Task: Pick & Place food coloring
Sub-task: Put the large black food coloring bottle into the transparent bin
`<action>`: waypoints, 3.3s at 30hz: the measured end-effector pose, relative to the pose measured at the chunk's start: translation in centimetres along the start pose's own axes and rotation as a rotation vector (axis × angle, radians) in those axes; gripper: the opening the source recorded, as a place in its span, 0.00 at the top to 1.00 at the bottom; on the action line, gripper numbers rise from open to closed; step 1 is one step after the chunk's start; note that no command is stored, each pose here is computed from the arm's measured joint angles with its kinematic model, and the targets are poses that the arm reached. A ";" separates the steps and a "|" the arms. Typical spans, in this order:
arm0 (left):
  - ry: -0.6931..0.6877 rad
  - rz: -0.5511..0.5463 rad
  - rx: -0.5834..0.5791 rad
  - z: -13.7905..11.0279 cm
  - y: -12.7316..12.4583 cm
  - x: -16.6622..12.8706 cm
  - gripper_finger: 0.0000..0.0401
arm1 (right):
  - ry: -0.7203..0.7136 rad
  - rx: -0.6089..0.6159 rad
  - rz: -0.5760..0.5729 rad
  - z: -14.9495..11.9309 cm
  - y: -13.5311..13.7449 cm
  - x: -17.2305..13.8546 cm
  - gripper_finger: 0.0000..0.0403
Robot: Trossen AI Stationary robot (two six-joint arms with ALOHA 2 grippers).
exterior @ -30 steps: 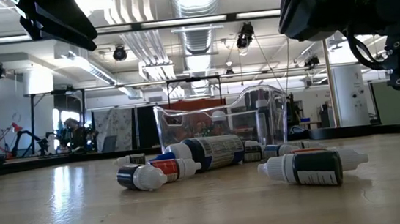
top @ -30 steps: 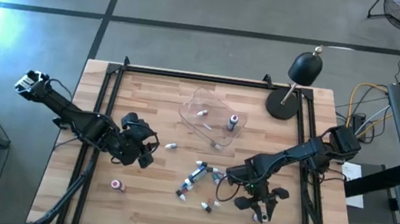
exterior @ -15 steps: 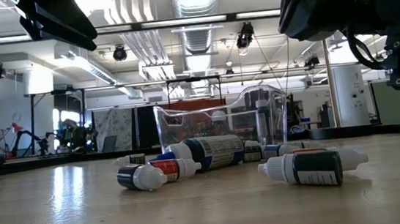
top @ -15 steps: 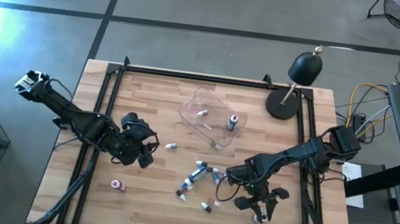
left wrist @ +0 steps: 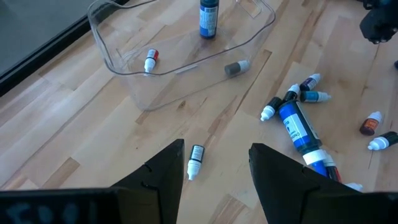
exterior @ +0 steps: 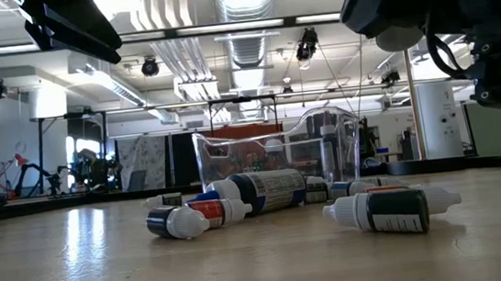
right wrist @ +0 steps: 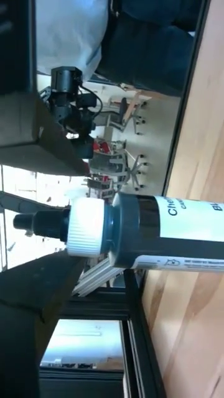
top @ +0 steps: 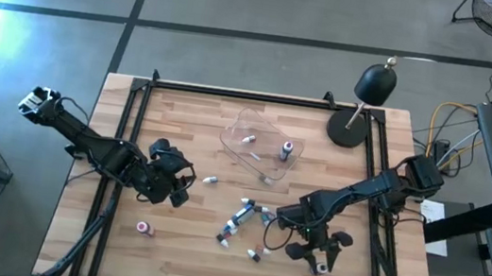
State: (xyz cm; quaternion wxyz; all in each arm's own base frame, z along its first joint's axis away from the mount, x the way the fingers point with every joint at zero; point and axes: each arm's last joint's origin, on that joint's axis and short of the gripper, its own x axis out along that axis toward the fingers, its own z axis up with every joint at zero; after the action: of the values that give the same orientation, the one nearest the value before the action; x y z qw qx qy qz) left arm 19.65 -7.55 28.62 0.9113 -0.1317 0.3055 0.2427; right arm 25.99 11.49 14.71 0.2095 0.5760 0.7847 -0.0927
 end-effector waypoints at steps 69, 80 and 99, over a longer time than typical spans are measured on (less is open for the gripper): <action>0.009 -0.016 -0.008 0.1 -0.1 -0.1 0.61 | -0.932 0.248 0.067 -10.5 0.8 5.3 0.59; 0.010 -0.016 -0.008 0.1 -0.1 -0.1 0.61 | -0.967 0.164 0.064 -10.9 1.2 4.9 0.74; 0.104 -0.105 -0.212 -0.6 -0.7 -0.6 0.61 | -1.541 -0.150 -0.085 -13.7 4.1 -16.7 0.73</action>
State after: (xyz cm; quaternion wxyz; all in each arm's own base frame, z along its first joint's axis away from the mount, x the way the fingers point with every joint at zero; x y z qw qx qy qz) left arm 19.34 -8.62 28.59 0.8867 -0.2555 0.3175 0.2185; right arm 30.99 3.69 34.61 0.7309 0.3026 0.4430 -0.4218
